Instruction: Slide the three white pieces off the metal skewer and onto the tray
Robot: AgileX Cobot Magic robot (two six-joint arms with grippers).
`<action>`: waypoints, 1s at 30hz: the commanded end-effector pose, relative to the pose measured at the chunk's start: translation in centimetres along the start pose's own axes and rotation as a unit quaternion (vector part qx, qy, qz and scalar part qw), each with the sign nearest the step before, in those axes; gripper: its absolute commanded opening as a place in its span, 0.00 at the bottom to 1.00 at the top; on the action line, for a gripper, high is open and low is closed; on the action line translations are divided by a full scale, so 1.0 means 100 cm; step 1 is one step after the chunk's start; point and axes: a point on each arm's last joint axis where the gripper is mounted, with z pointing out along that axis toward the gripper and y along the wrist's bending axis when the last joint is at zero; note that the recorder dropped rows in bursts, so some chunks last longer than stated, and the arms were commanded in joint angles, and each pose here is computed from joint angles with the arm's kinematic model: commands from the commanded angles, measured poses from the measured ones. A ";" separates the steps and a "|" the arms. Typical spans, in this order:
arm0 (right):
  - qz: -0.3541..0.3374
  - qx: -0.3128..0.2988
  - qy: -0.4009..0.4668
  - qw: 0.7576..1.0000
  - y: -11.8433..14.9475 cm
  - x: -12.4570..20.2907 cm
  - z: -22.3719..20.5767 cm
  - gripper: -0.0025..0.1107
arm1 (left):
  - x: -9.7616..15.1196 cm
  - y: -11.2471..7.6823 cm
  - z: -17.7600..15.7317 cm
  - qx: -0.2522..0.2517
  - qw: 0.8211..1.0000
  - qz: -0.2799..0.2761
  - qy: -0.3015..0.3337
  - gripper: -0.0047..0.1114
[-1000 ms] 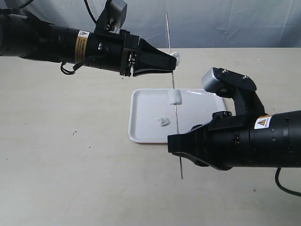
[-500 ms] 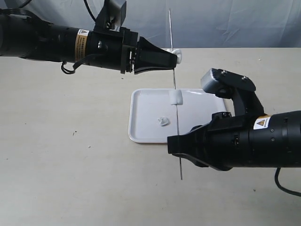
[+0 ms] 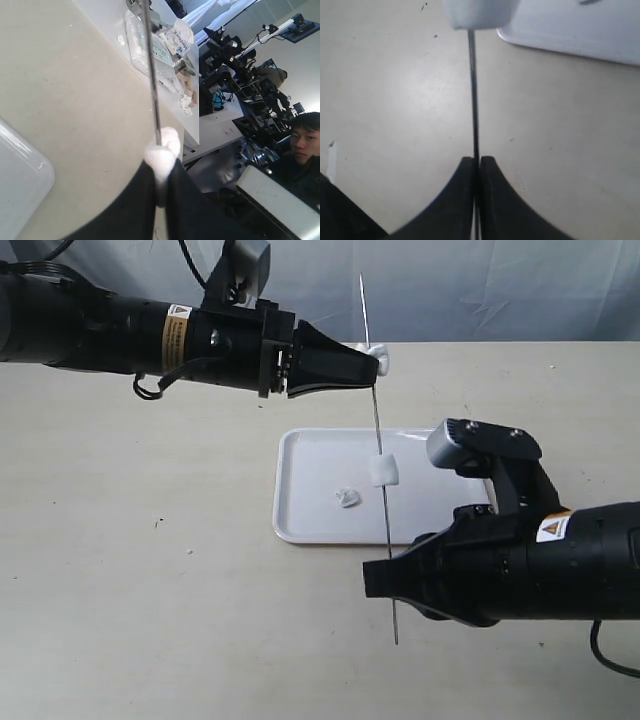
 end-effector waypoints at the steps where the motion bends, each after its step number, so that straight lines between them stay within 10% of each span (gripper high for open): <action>1: 0.007 0.004 0.030 1.000 -0.005 0.012 0.003 0.02 | -0.010 -0.003 -0.001 0.011 0.999 -0.006 -0.048 0.04; 30: 0.022 0.023 0.071 0.997 -0.020 0.036 0.006 0.02 | -0.028 -0.008 -0.005 0.036 0.988 -0.010 -0.153 0.04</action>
